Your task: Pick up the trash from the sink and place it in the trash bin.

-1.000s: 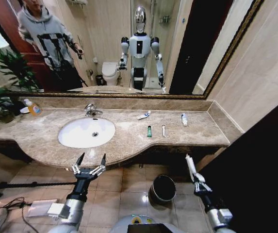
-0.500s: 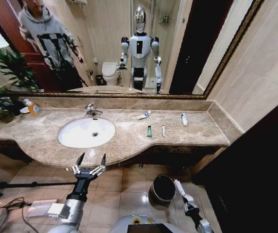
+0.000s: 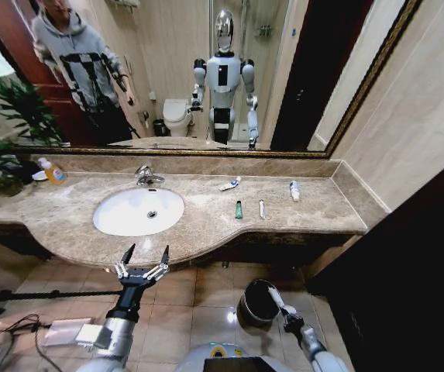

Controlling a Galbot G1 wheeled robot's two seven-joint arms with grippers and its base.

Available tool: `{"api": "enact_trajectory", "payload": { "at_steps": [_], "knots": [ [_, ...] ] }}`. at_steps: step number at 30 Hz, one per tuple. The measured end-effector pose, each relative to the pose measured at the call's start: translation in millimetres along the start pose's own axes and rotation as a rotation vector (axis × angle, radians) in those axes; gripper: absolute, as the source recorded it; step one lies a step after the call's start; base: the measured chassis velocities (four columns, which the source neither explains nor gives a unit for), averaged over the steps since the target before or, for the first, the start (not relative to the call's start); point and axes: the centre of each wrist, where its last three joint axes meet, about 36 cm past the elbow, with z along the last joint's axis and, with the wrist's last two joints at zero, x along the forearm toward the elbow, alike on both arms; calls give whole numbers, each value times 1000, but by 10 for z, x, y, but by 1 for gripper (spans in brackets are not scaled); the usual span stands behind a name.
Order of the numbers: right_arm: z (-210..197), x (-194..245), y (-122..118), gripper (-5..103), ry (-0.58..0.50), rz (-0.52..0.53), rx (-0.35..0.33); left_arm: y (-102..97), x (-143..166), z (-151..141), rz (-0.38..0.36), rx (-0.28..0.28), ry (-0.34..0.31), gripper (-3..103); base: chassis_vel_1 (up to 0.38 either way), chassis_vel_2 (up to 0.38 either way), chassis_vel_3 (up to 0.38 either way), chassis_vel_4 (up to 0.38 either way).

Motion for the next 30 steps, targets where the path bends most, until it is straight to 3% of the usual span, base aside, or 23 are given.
{"api": "enact_trajectory", "payload": {
  "at_steps": [11,30],
  "knots": [
    [142,-580,194,0,96,-23,-86,0,0,0,0,0,0,100,0,0,0,0],
    [60,-1177,187,-3,158,-10,-80,0,0,0,0,0,0,100,0,0,0,0]
  ]
}}
